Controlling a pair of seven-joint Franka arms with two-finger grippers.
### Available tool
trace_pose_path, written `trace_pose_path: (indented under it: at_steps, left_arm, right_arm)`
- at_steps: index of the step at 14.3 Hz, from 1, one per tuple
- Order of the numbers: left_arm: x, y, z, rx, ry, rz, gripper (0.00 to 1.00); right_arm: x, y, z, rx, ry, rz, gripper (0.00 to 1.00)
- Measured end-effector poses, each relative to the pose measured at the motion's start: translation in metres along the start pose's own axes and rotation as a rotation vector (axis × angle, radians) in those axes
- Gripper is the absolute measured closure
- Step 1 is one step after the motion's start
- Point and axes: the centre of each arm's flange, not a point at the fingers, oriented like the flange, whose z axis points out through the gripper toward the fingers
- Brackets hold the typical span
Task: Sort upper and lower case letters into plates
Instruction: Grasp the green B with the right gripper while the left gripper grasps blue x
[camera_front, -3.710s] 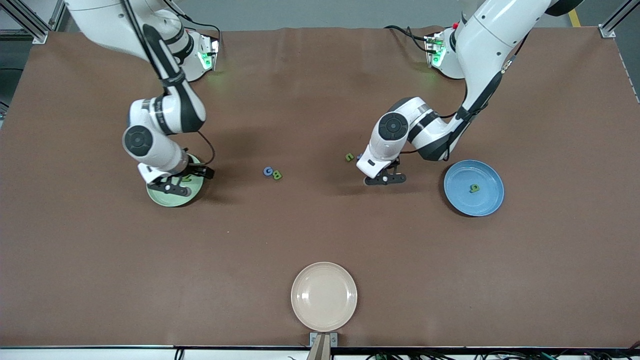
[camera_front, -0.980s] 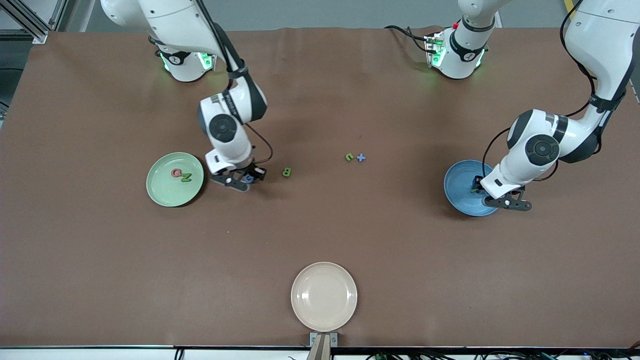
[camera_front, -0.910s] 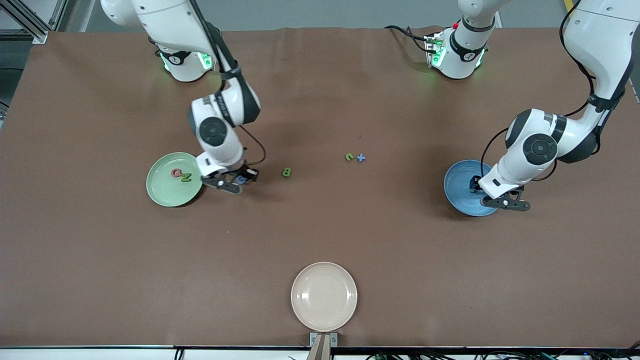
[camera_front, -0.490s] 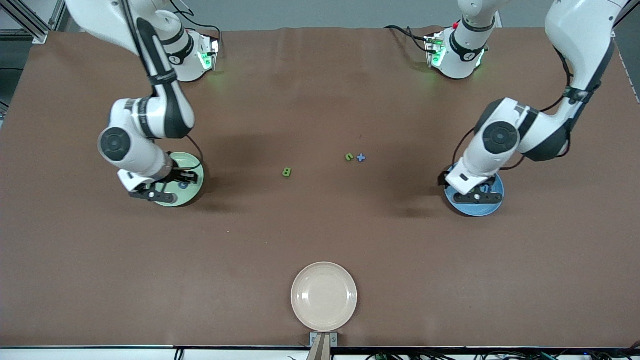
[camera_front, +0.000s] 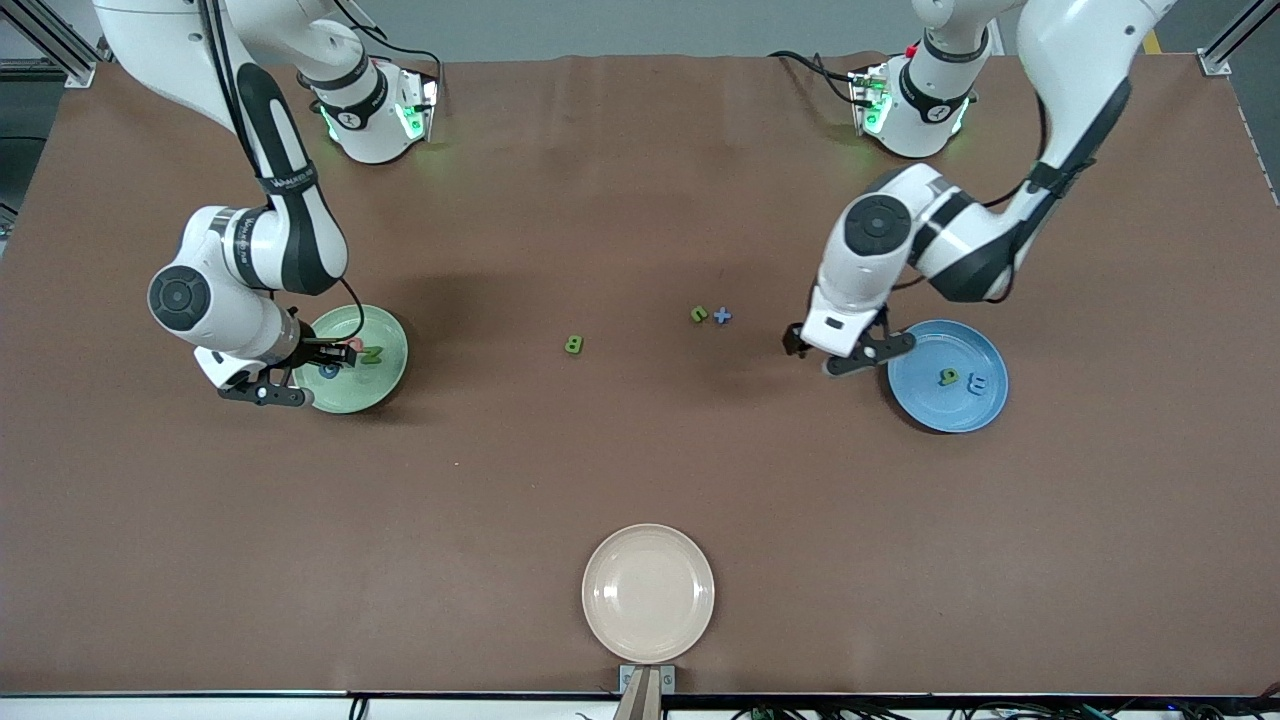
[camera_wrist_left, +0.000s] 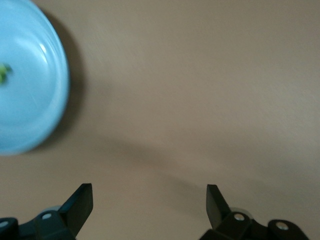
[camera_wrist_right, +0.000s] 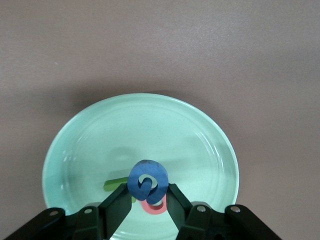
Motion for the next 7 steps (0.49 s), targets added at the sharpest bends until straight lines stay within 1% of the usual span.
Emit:
trace_pose_path:
  at_steps: [1,2,3,5,7]
  left_arm:
    - [-0.01,0.009,0.0,-0.014,-0.007,-0.025,0.0]
    - [-0.018,0.018,0.0,-0.036,-0.011,-0.056,0.0]
    - [-0.024,0.026,0.0,-0.064,-0.017,-0.092,0.0]
    - [-0.04,0.041,0.006,-0.109,-0.041,-0.148,0.0]
    - [-0.053,0.049,0.017,-0.122,-0.076,-0.164,0.0]
  right_arm:
    - [0.0,0.0,0.003,-0.004,0.0,-0.001,0.56]
    - [0.001,-0.001,0.004,-0.006,0.0,-0.002,0.48]
    - [0.001,-0.001,0.005,-0.007,0.0,-0.003,0.37]
    - [0.0,-0.002,0.005,-0.006,-0.002,-0.004,0.19]
    - [-0.001,-0.011,0.005,-0.003,-0.006,0.007,0.01]
